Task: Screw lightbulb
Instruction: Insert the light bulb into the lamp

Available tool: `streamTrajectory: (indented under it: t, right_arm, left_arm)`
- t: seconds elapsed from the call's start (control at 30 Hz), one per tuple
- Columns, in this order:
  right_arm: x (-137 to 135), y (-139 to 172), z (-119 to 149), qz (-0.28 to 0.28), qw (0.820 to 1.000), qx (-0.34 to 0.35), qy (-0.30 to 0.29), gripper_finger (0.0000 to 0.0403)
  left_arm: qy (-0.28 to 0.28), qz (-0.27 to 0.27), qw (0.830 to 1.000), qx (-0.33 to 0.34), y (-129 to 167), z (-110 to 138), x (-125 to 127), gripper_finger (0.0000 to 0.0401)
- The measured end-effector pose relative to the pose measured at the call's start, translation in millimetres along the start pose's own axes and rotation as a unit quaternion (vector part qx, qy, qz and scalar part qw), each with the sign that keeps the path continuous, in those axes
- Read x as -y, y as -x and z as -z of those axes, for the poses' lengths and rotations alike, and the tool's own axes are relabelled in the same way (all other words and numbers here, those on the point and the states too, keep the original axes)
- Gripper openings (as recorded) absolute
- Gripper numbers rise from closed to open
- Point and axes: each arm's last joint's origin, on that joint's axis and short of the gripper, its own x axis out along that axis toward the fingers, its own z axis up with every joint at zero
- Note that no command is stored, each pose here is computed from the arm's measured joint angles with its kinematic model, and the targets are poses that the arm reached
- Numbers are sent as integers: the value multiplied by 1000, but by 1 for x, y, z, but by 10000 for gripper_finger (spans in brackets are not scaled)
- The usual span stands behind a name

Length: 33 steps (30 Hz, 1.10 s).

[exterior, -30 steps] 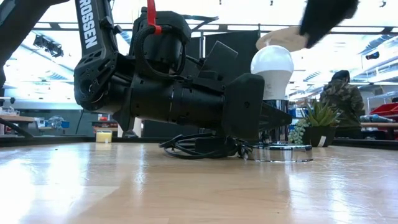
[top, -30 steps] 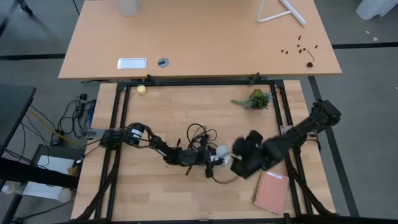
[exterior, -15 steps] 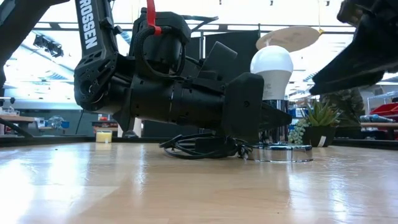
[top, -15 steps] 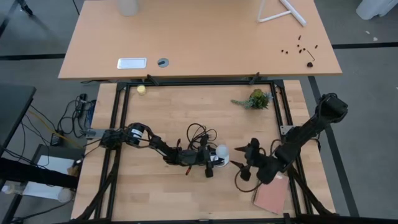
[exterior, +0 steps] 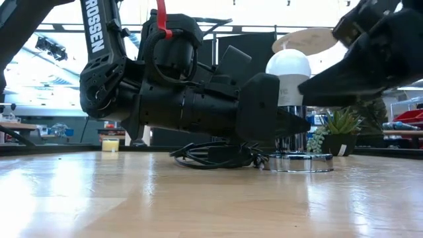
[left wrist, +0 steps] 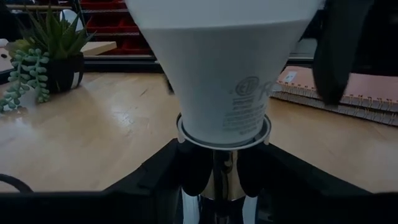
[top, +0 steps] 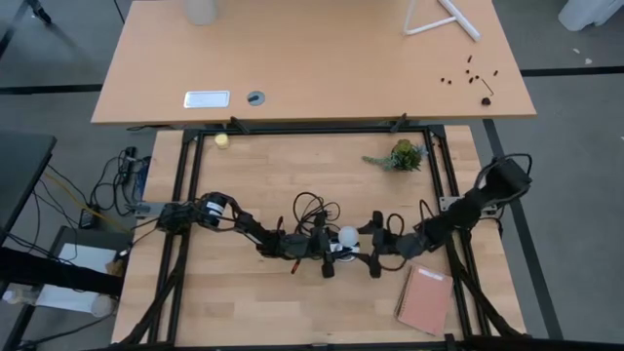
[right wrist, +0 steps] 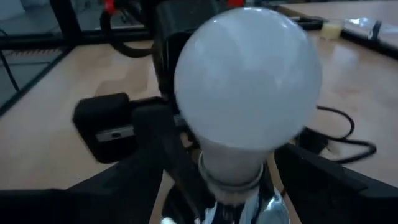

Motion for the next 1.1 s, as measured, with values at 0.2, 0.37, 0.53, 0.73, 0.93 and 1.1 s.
streamTrajectory:
  t: [0.2,0.37,0.53,0.73,0.93,1.1]
  right_arm:
    - [4,-13,-4,-9,999,49,12,315]
    - [4,-14,-5,-9,998,65,14,309]
    - [5,-15,-7,-8,997,71,11,295]
    - [6,-15,-6,9,997,71,5,289]
    - [7,-15,-6,30,997,70,-5,290]
    - [2,-20,-9,67,996,60,-11,290]
  left_arm:
    - [1,1,1000,0,0,0,0,195]
    - [2,4,1000,0,0,0,0,195]
    - [2,4,1000,0,0,0,0,195]
    - [3,2,1000,-1,0,0,0,195]
    - [4,-7,1000,-1,0,0,0,195]
    - [9,-10,1000,1,0,0,0,195]
